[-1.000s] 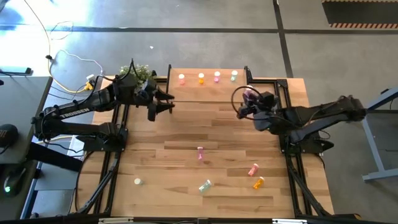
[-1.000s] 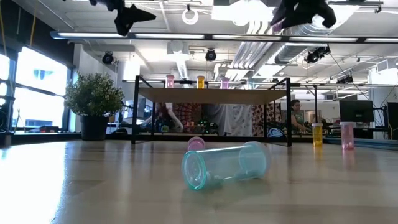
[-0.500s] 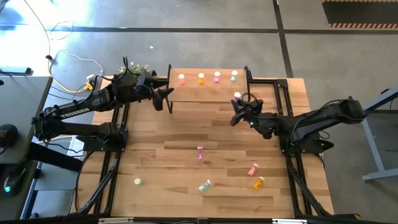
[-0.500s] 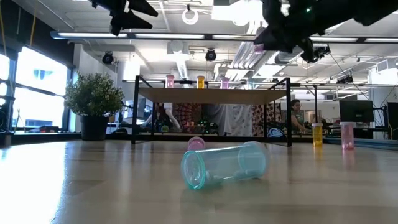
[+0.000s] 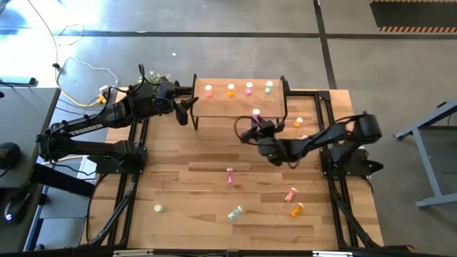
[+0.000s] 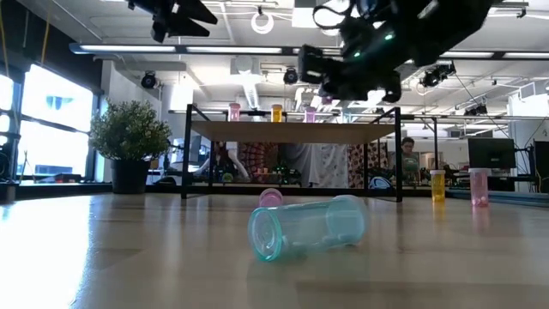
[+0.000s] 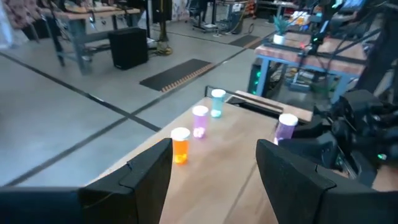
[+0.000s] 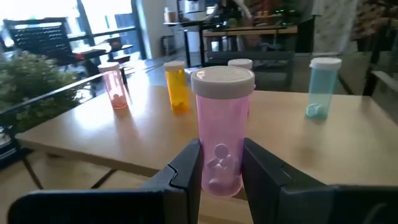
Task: Pick and place medicine bottles onto shelf by color
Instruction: Put the bottom purple pill bottle on the shelf aligned with the other purple pill bottle
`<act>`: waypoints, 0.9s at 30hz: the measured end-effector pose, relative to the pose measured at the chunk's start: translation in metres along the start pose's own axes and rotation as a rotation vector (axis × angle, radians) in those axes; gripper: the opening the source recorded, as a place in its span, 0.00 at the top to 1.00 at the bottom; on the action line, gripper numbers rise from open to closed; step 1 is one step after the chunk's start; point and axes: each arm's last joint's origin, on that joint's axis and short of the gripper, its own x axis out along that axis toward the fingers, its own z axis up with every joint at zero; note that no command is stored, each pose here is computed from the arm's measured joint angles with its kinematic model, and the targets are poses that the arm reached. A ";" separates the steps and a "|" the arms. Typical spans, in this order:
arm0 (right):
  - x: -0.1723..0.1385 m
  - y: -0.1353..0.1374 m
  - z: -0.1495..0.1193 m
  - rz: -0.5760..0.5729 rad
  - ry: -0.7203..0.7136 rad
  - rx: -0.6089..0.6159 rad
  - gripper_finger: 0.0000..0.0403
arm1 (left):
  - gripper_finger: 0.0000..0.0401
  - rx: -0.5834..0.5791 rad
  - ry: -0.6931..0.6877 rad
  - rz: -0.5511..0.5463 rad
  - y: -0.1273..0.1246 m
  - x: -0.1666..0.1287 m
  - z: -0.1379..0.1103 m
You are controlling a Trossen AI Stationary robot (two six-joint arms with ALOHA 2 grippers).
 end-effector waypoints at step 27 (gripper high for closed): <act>0.081 0.013 -0.001 -0.121 0.030 -0.026 0.80 | 0.44 0.056 -0.043 0.016 0.000 0.000 0.004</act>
